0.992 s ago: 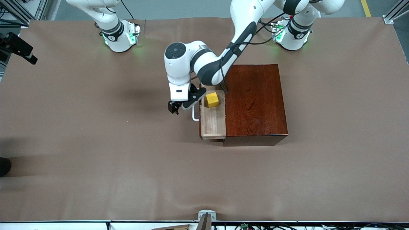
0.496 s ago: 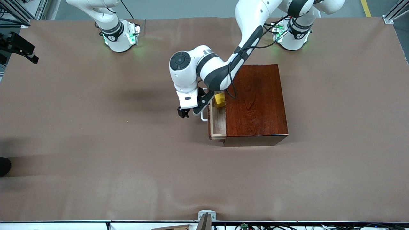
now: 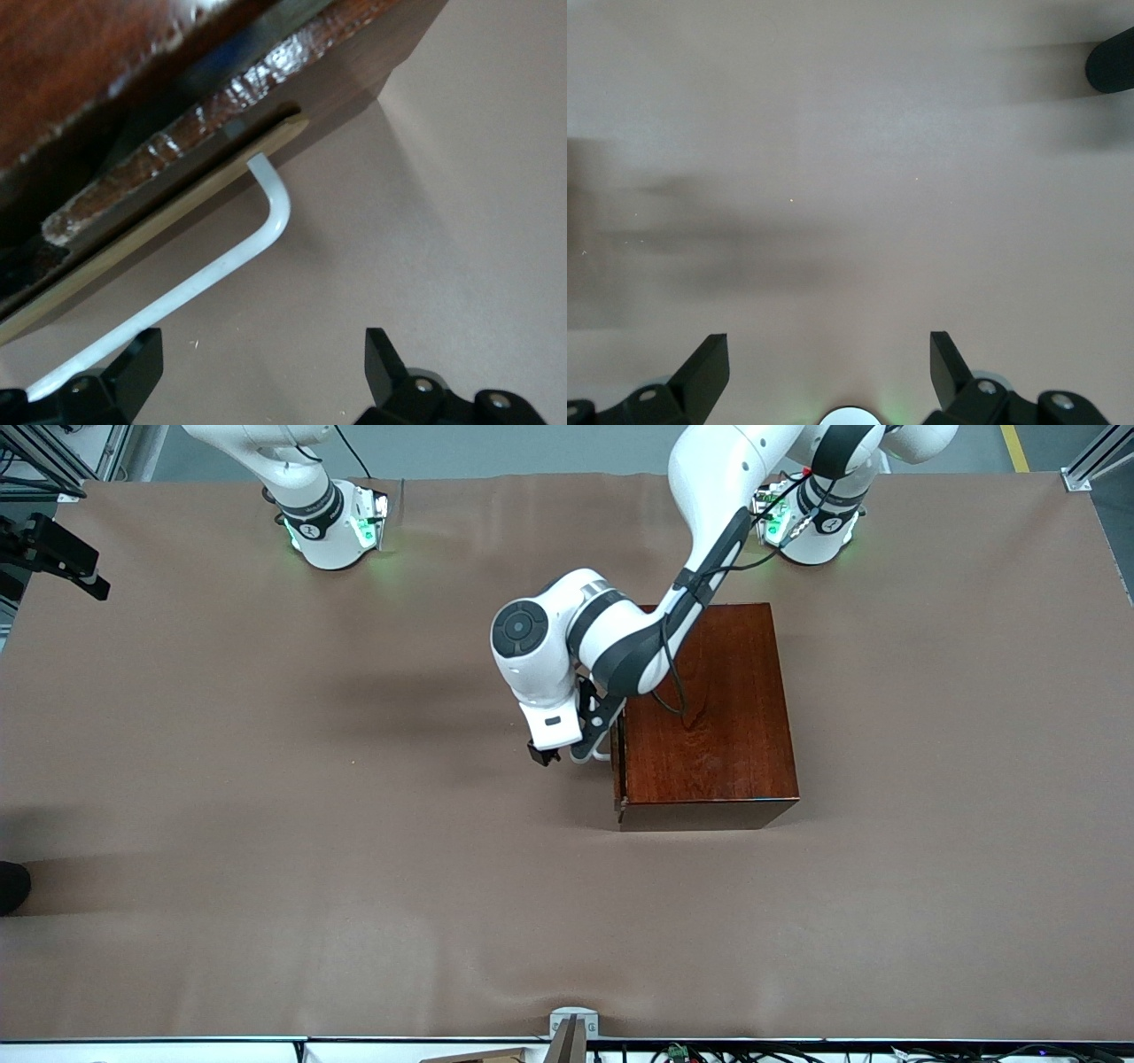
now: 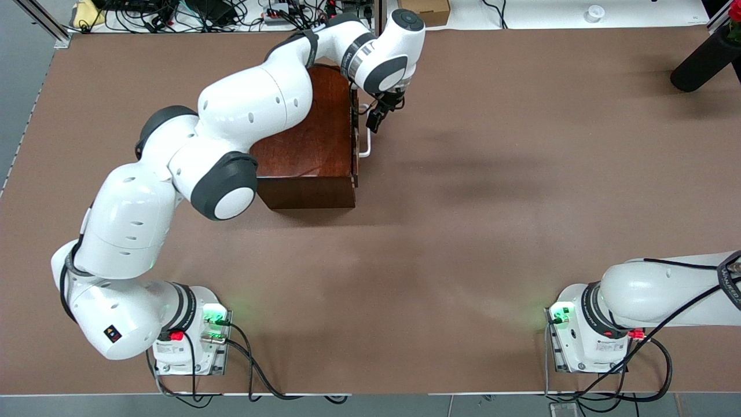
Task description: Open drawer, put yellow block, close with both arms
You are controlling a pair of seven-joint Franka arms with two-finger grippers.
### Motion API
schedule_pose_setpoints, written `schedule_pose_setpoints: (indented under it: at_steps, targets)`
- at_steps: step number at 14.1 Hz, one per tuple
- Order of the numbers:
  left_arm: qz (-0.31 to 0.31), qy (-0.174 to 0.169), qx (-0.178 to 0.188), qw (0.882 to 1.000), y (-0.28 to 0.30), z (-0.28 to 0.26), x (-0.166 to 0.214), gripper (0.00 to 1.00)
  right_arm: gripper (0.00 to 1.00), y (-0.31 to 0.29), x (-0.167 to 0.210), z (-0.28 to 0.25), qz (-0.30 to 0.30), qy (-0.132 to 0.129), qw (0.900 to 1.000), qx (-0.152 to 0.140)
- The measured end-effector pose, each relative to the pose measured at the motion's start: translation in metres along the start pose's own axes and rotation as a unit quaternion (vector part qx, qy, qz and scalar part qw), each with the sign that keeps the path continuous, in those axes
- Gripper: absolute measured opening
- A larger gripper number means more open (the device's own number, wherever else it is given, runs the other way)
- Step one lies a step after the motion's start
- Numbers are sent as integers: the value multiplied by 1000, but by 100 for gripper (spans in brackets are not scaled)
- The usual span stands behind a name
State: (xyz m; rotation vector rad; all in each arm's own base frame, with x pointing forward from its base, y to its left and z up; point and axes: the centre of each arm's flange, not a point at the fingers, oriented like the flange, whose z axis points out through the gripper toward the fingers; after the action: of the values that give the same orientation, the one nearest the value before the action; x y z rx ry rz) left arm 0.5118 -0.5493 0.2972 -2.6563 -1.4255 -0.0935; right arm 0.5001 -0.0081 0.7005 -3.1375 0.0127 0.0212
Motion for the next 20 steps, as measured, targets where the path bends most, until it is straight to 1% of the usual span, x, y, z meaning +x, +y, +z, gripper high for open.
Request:
schedule_pose_setpoints:
  at_steps: [3,6,9,10,11,14,17,20]
  targets:
    - [-1,7,13,1000,-2,2,6,100,100,0,0,1,0,-1,1000,0]
    - [-4,6,15,1000,-3,-3,9,100,100,0,2,4,0,-5,1000,0]
    - [-1,4,9,1000,-2,-13,14,100,100,0,4,6,0,-7,1000,0]
    - [2,8,1,1000,-1,-26,25,100,100,0,4,6,0,-7,1000,0]
    - [7,12,-6,1000,-1,-46,45,100,100,0,4,6,-1,-7,1000,0]
    - [23,7,-35,999,-11,-119,111,100,100,-2,4,6,-2,-6,1000,0]
    - [56,6,-43,997,-31,-173,158,100,100,-2,5,7,-2,-8,1000,0]
    - [101,-2,-44,994,-58,-218,217,100,100,-1,6,8,-1,-9,1000,0]
